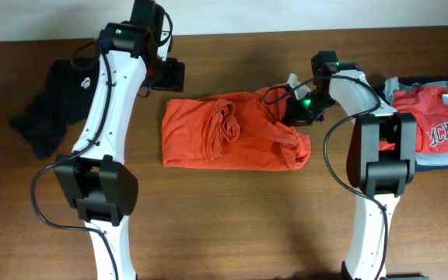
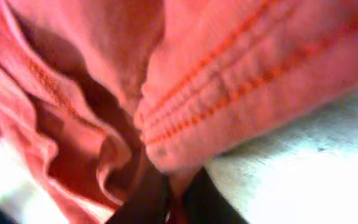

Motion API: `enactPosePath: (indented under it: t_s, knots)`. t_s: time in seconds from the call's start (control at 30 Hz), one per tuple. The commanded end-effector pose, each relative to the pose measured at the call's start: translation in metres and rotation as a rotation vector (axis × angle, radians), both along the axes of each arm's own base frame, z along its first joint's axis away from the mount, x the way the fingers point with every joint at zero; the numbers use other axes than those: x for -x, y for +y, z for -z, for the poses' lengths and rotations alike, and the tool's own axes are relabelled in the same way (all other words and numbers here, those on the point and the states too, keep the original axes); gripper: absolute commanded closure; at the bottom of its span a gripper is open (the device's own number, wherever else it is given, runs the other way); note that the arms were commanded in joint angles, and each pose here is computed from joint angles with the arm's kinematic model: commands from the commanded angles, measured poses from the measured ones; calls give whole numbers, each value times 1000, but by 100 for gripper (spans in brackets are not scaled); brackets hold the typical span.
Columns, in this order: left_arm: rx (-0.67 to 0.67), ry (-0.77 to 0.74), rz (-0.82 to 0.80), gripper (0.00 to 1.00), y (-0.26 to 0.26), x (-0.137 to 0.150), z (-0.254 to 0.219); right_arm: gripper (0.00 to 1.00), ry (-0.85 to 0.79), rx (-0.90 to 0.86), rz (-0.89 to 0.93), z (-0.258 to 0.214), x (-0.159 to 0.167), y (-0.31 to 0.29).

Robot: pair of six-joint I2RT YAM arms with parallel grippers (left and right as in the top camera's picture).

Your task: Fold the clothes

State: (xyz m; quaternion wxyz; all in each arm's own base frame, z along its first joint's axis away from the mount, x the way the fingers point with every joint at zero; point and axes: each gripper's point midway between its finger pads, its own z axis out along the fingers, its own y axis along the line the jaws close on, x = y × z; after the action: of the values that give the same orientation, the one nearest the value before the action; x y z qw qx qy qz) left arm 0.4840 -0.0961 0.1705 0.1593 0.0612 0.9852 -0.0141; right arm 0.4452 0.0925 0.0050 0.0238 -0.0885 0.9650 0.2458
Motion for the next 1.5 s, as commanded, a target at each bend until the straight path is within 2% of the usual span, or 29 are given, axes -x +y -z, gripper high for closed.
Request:
enactPosePath:
  t_s: [0.0, 0.43, 0.6, 0.77, 1.03, 1.37, 1.47]
  knots:
    - [-7, -12, 6, 16, 1, -1, -4, 96, 62, 13, 29, 13, 9, -12]
    - [-6, -23, 1, 15, 3, -4, -5, 96, 101, -7, 252, -22, 14, -107]
    - [-5, -28, -17, 15, 11, -6, -6, 96, 94, -27, 269, -44, 10, -112]
    - [-4, -31, -49, 15, 27, -10, -6, 96, 70, -27, 214, -69, 1, -88]
    - [-5, -32, -109, 15, 57, -13, -6, 96, 26, -44, 87, -112, -6, -17]
    - [-5, -43, -170, 15, 87, -17, -7, 96, 35, -10, -57, -116, 14, 69]
    - [-4, -49, -179, 15, 92, -19, -7, 96, 24, 13, -64, -121, 15, 79]
